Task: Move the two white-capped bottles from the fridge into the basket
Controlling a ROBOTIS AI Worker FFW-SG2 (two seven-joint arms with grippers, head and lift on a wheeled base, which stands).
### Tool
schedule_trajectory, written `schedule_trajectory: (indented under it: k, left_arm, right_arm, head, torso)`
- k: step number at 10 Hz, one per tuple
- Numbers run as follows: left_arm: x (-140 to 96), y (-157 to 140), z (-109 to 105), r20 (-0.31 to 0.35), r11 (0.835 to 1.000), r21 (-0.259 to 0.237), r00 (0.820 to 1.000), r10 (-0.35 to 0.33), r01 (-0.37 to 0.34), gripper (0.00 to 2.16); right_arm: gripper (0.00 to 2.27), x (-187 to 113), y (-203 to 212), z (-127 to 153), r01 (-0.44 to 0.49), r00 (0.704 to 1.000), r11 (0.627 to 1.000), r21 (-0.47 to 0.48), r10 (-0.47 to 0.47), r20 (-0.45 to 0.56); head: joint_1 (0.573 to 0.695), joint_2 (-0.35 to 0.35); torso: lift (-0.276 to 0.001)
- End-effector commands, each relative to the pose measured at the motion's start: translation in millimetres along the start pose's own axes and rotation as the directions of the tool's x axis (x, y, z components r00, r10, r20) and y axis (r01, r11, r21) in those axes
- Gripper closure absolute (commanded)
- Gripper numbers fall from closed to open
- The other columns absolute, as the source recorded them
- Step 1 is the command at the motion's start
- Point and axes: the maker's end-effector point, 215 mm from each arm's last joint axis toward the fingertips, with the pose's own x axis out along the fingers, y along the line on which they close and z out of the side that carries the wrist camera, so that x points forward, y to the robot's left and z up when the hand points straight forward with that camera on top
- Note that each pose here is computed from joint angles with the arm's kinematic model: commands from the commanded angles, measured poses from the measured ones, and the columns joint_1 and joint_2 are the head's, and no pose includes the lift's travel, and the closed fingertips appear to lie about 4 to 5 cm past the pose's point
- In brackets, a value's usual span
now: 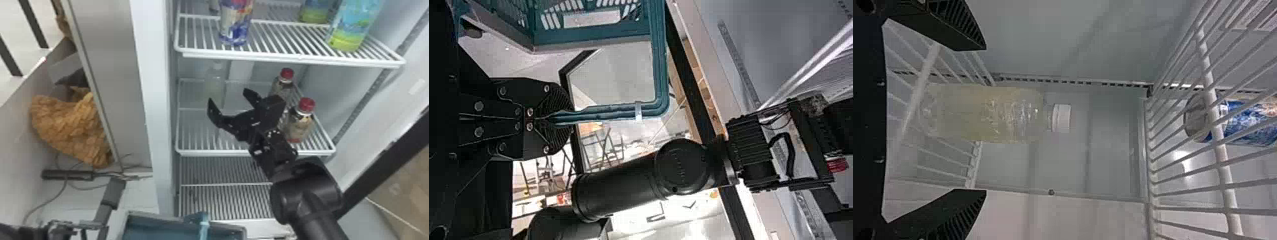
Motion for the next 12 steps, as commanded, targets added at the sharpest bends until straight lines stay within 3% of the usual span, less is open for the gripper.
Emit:
schedule_trajectory:
  k: [1,7,12]
  left_arm:
    - [0.8,-0.6,0.6,-0.001,1.000,0.000,1.000,-0.002,0.002,1.17]
    - [5.2,-3.6,0.4,-0.013,1.000,-0.002,1.000,-0.019,0.019,1.17]
    - [6.6,-3.1,0.5,-0.019,1.000,-0.003,1.000,-0.020,0.020,1.17]
  right_arm:
    - [0.00,10.3,1.3,2.3,-0.005,1.000,1.000,0.003,0.005,0.000]
    - [0.00,39.8,23.7,6.5,-0.038,0.999,0.999,0.000,0.038,-0.009]
    - [0.00,54.3,14.3,7.9,0.001,1.000,1.000,-0.006,-0.001,-0.018]
  head:
    - [0.695,-0.143]
    - [0.695,-0.108]
    - [0.695,-0.104]
  torso:
    - [-0.260]
    - [-0.260]
    - [-0.260]
